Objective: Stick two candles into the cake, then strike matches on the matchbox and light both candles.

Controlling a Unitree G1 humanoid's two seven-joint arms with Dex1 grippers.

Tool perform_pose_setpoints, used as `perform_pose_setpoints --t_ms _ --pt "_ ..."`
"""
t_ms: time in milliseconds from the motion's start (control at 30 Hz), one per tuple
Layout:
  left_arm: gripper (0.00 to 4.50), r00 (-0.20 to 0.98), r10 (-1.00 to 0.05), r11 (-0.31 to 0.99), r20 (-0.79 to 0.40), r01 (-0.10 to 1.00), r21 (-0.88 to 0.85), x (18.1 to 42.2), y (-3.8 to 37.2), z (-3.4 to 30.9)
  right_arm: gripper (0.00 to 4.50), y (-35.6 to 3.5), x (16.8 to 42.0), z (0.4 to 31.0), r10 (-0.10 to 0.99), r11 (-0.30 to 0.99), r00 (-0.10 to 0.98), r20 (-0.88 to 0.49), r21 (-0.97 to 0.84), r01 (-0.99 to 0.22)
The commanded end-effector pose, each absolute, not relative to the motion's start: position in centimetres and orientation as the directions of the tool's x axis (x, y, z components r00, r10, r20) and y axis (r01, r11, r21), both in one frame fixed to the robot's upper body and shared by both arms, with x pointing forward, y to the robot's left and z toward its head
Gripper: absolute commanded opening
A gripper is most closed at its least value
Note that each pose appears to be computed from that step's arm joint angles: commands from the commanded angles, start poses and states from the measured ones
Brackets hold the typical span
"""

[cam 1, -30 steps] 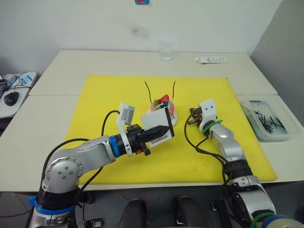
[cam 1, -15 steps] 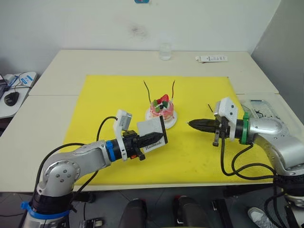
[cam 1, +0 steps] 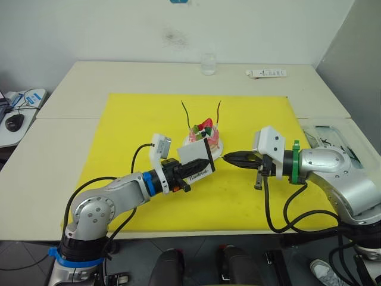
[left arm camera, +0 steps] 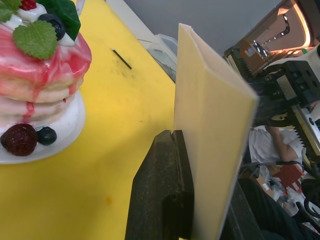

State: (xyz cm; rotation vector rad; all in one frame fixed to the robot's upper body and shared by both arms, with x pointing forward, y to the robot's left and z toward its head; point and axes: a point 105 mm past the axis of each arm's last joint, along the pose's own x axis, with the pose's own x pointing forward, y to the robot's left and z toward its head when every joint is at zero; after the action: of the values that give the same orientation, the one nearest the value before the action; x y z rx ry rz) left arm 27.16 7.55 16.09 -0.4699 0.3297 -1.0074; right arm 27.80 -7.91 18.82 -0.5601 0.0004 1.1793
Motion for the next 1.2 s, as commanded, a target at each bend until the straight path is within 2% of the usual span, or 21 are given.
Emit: perform_pose_setpoints --t_ms 33,333,900,1100,1200 --pt "0.0 0.467 -0.884 0.412 -0.019 0.758 -0.506 26.8 7.1 17.0 0.01 -7.1 27.5 20.2 0.886 0.245 0.397 -0.239 -0.486 -0.839" --pt "0.0 0.458 -0.889 0.404 -0.019 0.763 -0.504 26.8 7.1 17.2 0.01 -6.3 27.6 20.8 0.894 0.232 0.385 -0.227 -0.5 -0.834" --pt "0.0 0.452 -0.892 0.395 -0.009 0.77 -0.502 26.7 7.1 17.5 0.01 -5.9 27.7 20.0 0.874 0.186 0.386 -0.294 -0.533 -0.826" --pt "0.0 0.44 -0.898 0.374 0.014 0.777 -0.506 26.7 7.1 18.1 0.01 -6.3 27.0 17.8 0.832 0.107 0.368 -0.415 -0.531 -0.841" --pt "0.0 0.443 -0.894 0.352 0.059 0.78 -0.517 27.1 7.6 19.1 0.01 -7.8 25.0 16.1 0.789 -0.036 0.26 -0.556 -0.464 -0.885"
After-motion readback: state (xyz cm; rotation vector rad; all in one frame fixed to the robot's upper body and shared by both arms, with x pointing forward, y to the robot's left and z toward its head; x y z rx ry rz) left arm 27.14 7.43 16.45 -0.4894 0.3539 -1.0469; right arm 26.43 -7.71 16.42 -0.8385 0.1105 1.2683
